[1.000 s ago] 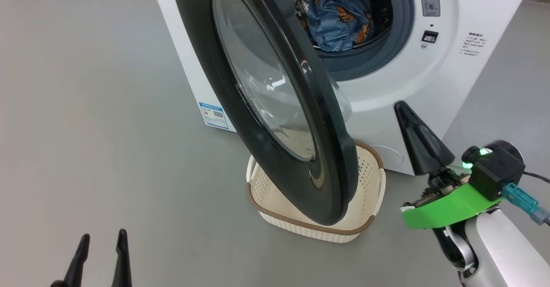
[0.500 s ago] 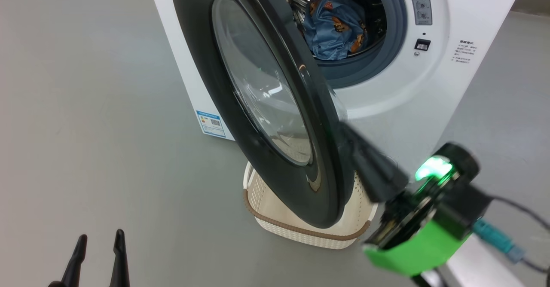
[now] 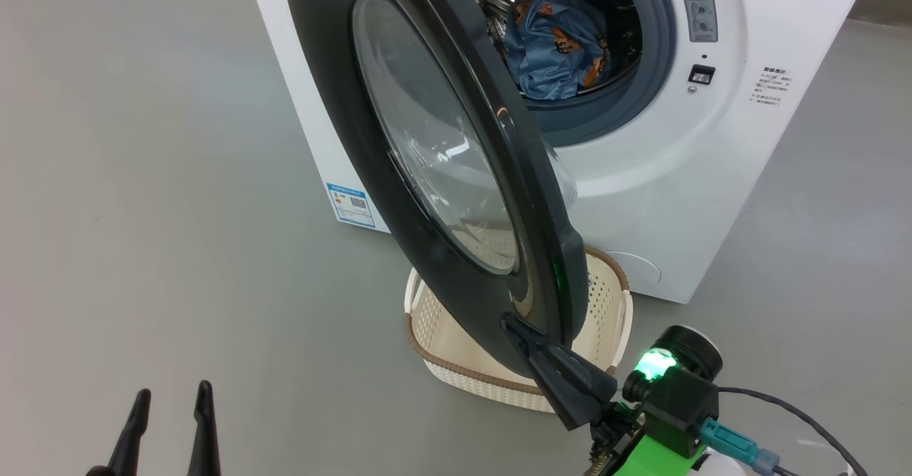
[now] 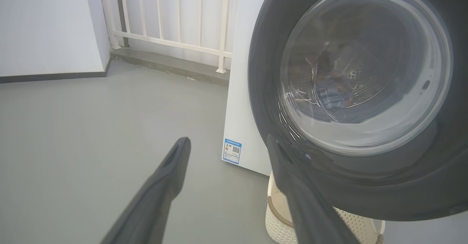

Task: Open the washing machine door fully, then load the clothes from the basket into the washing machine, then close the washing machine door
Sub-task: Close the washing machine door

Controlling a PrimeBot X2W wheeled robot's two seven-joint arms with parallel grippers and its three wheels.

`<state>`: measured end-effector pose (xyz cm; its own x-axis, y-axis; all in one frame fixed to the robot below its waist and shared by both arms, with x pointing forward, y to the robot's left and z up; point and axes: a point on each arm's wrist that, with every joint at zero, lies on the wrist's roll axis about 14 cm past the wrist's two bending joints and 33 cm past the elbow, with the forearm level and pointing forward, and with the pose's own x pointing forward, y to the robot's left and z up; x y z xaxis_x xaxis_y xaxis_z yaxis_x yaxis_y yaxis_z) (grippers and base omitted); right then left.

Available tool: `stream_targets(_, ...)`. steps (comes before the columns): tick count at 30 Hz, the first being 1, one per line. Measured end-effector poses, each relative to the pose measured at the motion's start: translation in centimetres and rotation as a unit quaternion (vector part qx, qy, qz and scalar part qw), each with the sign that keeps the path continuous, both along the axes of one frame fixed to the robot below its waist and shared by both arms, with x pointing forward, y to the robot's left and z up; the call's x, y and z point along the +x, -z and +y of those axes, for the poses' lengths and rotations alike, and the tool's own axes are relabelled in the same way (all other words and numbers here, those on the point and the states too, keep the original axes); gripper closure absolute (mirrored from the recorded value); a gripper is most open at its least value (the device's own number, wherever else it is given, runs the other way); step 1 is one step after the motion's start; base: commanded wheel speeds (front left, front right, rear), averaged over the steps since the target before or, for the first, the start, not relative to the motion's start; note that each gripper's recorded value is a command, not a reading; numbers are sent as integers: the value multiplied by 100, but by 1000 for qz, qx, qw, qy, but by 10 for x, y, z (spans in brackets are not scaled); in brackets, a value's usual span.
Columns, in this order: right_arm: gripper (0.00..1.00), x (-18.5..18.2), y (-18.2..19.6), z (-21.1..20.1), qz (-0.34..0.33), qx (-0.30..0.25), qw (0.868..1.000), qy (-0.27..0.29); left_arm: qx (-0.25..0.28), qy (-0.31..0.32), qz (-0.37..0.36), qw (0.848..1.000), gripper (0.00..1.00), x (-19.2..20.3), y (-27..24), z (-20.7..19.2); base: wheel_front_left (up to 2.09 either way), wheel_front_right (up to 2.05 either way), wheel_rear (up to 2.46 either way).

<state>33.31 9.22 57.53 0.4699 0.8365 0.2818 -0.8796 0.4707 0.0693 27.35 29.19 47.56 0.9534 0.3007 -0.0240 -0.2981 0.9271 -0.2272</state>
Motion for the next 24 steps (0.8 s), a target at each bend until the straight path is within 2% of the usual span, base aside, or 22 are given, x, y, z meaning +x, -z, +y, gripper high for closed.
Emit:
stream_targets(14,100,16,41,-5,62,-30,997,18,0,-3,11,1000,0,-1,5,1,0,0,0)
stream_targets(24,100,26,50,-9,78,-33,996,35,-2,-5,14,1000,0,-1,7,1,0,0,0)
